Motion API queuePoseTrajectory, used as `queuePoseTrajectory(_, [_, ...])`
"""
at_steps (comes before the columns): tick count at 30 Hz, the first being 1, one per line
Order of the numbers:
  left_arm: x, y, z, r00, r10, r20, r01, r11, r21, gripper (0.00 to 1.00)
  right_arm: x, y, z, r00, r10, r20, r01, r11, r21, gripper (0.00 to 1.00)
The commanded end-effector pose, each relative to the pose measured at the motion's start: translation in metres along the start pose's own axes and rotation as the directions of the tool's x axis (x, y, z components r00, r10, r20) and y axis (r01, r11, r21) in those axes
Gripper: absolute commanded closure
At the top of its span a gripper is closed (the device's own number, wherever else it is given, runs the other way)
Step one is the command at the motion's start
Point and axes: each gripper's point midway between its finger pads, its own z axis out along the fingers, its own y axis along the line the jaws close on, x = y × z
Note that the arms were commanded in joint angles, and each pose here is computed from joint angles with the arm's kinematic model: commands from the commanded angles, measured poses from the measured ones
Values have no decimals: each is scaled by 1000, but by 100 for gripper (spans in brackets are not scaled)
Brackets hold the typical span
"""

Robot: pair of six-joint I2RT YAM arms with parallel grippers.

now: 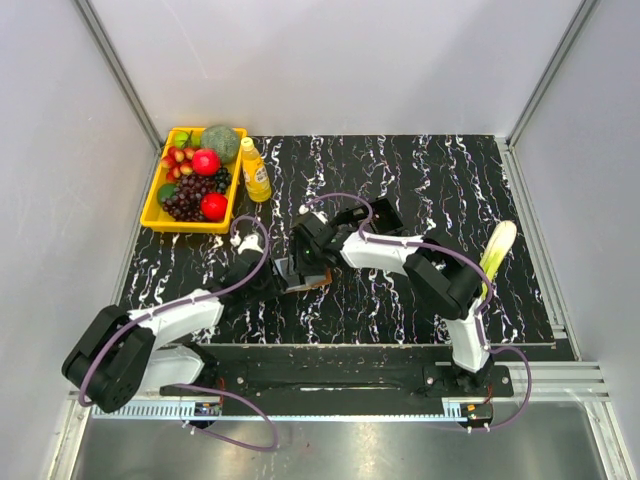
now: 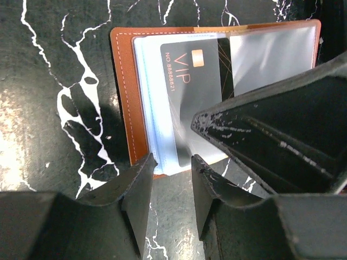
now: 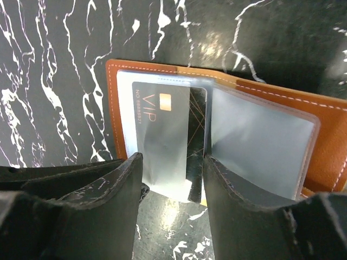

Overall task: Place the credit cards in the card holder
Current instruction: Insert the credit card into the card holder.

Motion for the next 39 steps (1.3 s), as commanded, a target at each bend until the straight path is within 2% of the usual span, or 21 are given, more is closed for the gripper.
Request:
queuePoseTrajectory(1, [-8, -2, -5, 999, 5, 39, -5, 1000, 5, 61, 26, 25, -4, 994, -90, -66, 87, 995, -46, 46])
queuePoseTrajectory(6, [-16, 0, -11, 998, 12, 69, -11, 1000, -13, 59, 23, 13, 3, 995, -74, -61, 75, 997, 2, 45])
queuePoseTrajectory(12, [-20, 22, -24, 995, 16, 96, -4, 993, -117, 55, 18, -7, 8, 997, -10, -73, 12, 1000, 26, 44])
queuePoseTrajectory(14, [-19, 27, -23, 995, 10, 96, 3, 991, -136, 52, 17, -4, 6, 998, -12, -69, 13, 1000, 15, 44])
queuePoseTrajectory(18, [-8, 40, -15, 998, -13, 62, 24, 984, -174, 51, 10, 4, 2, 999, -7, -49, 7, 1000, -5, 42])
queuePoseTrajectory(25, [8, 13, -1, 999, -45, 18, 45, 999, 16, 53, 9, 21, -2, 998, 11, -62, -15, 998, -58, 40])
queuePoseTrajectory(29, [11, 5, -1, 999, -31, 7, 31, 997, 75, 55, 11, 28, -1, 998, 1, -58, -5, 998, -65, 39])
queuePoseTrajectory(37, [17, 7, -2, 999, -46, -7, 46, 996, 77, 56, 20, 40, 6, 996, -17, -87, 11, 998, -63, 37])
queuePoseTrajectory(39, [17, 11, -3, 998, -61, -5, 61, 997, 55, 57, 19, 36, 4, 997, 18, -73, -21, 999, -36, 37])
